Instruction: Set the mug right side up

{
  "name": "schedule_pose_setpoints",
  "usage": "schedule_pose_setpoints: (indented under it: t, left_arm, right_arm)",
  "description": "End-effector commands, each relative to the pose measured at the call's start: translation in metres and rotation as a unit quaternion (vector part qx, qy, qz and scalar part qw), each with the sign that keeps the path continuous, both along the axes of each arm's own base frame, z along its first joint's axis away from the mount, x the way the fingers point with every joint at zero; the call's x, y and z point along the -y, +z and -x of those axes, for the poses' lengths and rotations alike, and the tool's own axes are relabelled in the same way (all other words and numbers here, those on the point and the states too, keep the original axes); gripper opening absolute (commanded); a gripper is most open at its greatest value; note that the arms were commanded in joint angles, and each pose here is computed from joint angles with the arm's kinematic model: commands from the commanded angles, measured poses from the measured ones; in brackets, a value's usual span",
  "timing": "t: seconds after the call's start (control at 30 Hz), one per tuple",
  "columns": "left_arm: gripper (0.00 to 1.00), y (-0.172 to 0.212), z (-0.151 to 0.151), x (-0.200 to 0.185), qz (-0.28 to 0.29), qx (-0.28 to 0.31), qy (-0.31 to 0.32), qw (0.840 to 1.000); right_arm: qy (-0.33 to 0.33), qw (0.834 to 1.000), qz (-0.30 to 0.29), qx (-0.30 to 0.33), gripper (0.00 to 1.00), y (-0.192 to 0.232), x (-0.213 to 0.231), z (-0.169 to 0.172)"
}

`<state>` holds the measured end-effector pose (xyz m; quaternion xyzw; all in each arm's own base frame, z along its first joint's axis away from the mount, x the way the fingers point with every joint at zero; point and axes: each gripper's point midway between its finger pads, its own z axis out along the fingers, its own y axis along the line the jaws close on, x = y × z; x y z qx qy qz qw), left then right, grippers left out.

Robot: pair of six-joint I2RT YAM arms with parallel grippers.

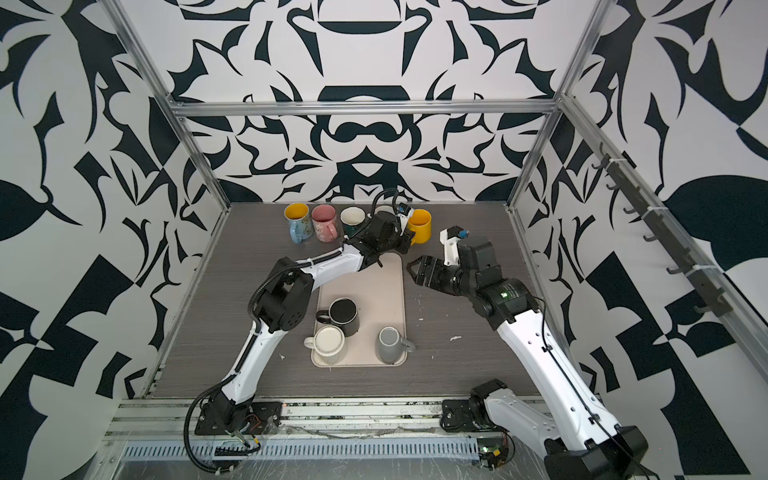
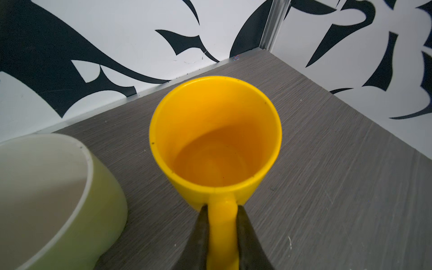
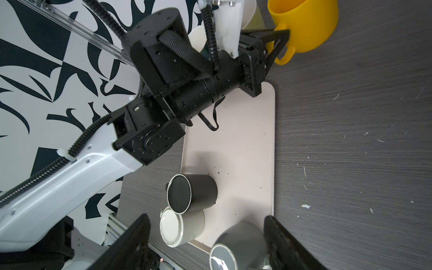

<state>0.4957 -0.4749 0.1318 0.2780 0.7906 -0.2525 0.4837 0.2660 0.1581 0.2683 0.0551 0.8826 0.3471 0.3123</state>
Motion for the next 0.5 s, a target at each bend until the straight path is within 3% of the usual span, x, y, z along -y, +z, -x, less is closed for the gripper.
schedule_pose_setpoints:
  t: [0.0,0.47]
  left_arm:
    - [0.00,0.046,-0.019,0.005,0.028,0.072,0.017,0.997]
    - [0.00,0.018,-0.035,0.008,-0.004,0.081,0.033,0.996]
  right_arm:
    - [-0.003,1.000,-0.017,0.008,0.80,0.004,-0.002,-0.004]
    - [-0.010,1.000,-0.020,-0.008,0.80,-0.008,0.000,-0.006]
